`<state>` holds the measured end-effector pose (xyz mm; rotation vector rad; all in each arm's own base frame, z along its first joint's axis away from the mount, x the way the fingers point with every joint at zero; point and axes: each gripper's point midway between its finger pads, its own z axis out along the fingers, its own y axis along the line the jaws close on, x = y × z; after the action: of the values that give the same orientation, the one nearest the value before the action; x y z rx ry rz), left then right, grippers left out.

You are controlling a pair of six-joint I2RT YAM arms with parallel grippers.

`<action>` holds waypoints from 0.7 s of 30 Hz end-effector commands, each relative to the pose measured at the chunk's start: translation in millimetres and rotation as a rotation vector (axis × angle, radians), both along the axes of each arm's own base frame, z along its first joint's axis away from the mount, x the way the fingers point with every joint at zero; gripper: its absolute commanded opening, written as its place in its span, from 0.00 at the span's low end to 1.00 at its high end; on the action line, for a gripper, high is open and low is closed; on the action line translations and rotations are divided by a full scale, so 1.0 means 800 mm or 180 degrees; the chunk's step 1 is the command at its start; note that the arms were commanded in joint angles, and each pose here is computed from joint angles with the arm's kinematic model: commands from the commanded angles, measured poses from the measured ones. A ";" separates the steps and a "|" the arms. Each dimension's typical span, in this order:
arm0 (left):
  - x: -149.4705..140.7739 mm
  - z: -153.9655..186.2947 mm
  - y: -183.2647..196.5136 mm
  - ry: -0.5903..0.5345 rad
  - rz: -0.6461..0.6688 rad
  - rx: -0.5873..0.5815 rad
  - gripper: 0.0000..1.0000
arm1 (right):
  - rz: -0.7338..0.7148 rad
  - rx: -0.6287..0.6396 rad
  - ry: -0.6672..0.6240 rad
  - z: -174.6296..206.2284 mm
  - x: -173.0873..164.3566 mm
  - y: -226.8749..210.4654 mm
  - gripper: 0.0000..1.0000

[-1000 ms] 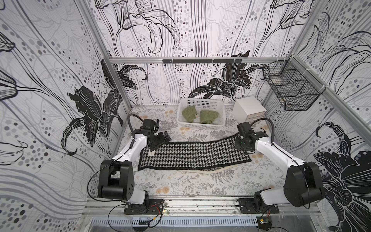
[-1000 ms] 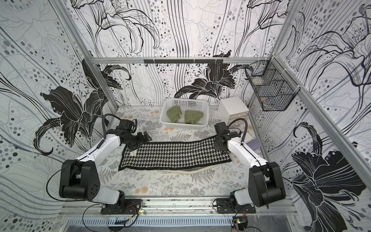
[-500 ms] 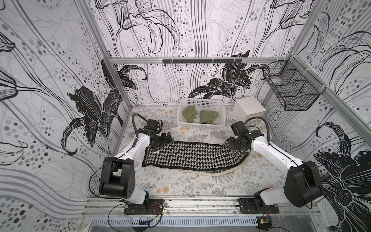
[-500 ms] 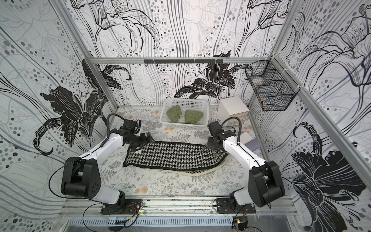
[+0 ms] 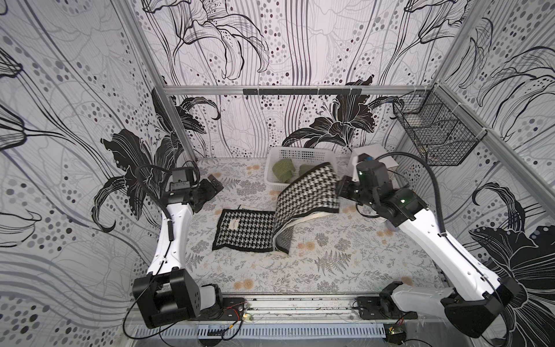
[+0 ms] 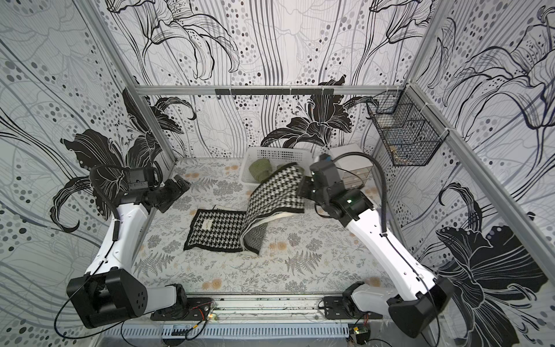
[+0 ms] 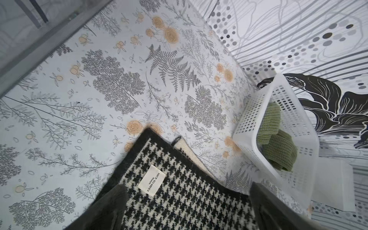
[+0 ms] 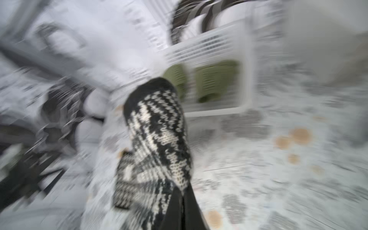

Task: Roll up the scarf and place it into the basket
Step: Flatten out the scarf at the center of the board.

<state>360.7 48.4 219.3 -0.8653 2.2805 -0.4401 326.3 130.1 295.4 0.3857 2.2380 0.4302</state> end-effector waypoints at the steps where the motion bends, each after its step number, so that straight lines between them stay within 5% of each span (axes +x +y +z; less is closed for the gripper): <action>1: 0.005 -0.016 -0.022 0.0050 -0.0241 -0.0179 0.99 | -0.0902 -0.1024 0.0921 -0.106 -0.053 -0.128 0.00; 8: 0.018 -0.011 -0.069 0.0062 -0.0683 -0.0114 0.99 | -0.1013 -0.1320 0.1974 -0.233 -0.108 -0.194 0.00; 15: 0.023 -0.034 -0.129 0.0238 -0.1193 -0.0309 0.99 | -0.1071 -0.1413 0.1894 -0.220 -0.116 -0.203 0.00; 21: -0.014 -0.116 -0.244 0.1010 -0.1982 -0.0451 0.99 | -0.1105 -0.1513 0.1886 -0.220 -0.134 -0.212 0.00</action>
<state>370.9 -112.4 148.2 -0.3758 2.7034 -0.7246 231.4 -31.0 121.0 0.7114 2.6504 -0.3886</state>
